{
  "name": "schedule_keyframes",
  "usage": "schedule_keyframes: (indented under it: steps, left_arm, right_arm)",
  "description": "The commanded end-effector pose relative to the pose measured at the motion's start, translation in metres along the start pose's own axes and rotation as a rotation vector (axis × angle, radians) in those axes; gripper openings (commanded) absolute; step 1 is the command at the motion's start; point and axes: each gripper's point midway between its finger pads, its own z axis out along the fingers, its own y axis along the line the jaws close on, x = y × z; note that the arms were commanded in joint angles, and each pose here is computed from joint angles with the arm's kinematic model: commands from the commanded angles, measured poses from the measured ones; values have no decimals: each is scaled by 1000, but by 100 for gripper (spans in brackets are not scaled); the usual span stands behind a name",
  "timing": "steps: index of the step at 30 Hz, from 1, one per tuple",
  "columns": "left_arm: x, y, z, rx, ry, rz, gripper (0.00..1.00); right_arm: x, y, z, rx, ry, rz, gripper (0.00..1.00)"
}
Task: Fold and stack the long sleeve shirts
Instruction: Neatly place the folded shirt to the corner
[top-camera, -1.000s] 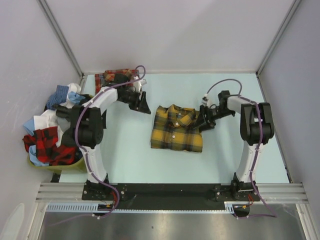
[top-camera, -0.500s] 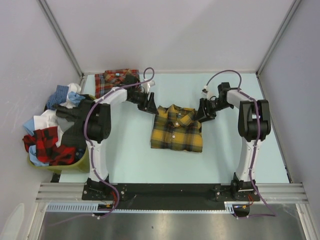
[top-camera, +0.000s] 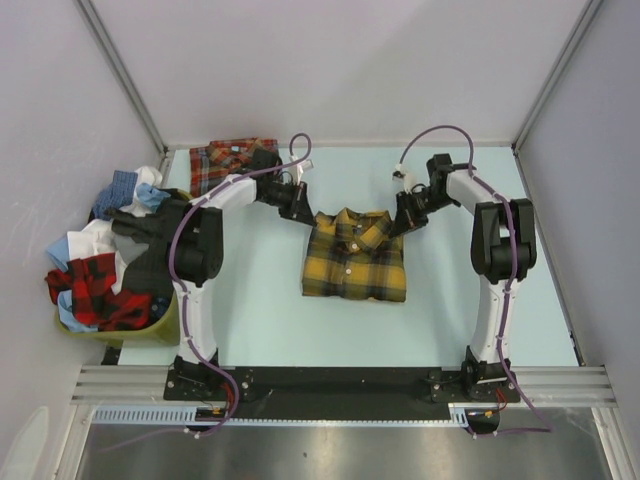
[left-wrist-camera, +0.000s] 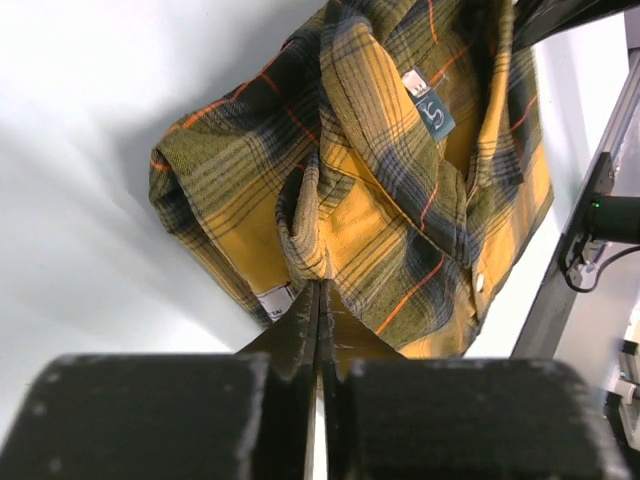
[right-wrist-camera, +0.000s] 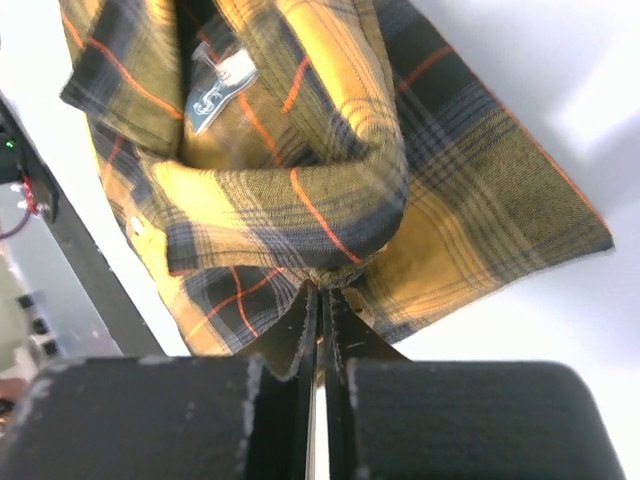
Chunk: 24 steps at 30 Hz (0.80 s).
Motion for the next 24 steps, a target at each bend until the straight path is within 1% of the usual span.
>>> schedule_keyframes:
  steps: [1,2,5,6,7,8,9,11,12,13,14,15,16,17,19,20,21,22,23,24]
  left_arm:
    - [-14,-2,-5,8,-60,20,0]
    - [-15,-1,-7,2,-68,19,0]
    - [-19,4,-8,-19,-89,31,0]
    - [-18,6,-6,-29,-90,2,0]
    - [-18,9,-6,-45,-90,-4,1]
    - [-17,13,-7,-69,-91,-11,5]
    - [-13,21,-9,-107,-95,-39,23]
    - [-8,21,-14,-107,-113,-75,44]
    - [7,21,-12,-73,-113,-130,55]
    - [6,11,-19,-59,-133,-124,59]
    - [12,6,-20,-42,-138,-134,62]
    - [21,-6,-23,-13,-152,-151,63]
    - [26,-9,-24,-10,-161,-165,63]
    - [42,-10,-23,-7,-166,-220,63]
    - [44,-23,-33,5,-214,-239,62]
    - [53,-21,-35,5,-237,-300,61]
    - [54,-20,-39,-8,-260,-314,61]
    - [52,-24,-47,-12,-289,-310,61]
    - [58,-20,-51,-29,-299,-339,61]
    - [59,-17,-55,-55,-312,-345,61]
  right_arm:
    - [-19,5,-20,65,10,-133,0]
    - [-24,5,-23,85,10,-170,0]
    - [-27,-8,-21,150,22,-217,0]
    - [-26,-12,-18,161,31,-218,0]
    - [-25,-16,-16,174,41,-216,0]
    - [-23,-21,-9,182,51,-210,0]
    - [-21,-24,-7,191,58,-195,0]
    - [-19,-37,0,221,62,-177,2]
    - [-16,-40,3,231,67,-160,7]
    - [-16,-45,3,255,74,-155,28]
    - [-16,-47,0,268,73,-149,36]
    - [-18,-48,-6,276,64,-146,46]
    - [-21,-45,-11,274,51,-151,49]
    - [-31,-37,-27,273,1,-170,50]
    - [-40,-24,-43,263,-53,-225,51]
    - [-44,-16,-51,257,-81,-260,51]
    - [-44,3,-62,240,-118,-322,51]
    - [-51,13,-66,243,-155,-385,51]
    - [-50,24,-67,228,-172,-433,50]
    - [-54,51,-73,229,-204,-524,49]
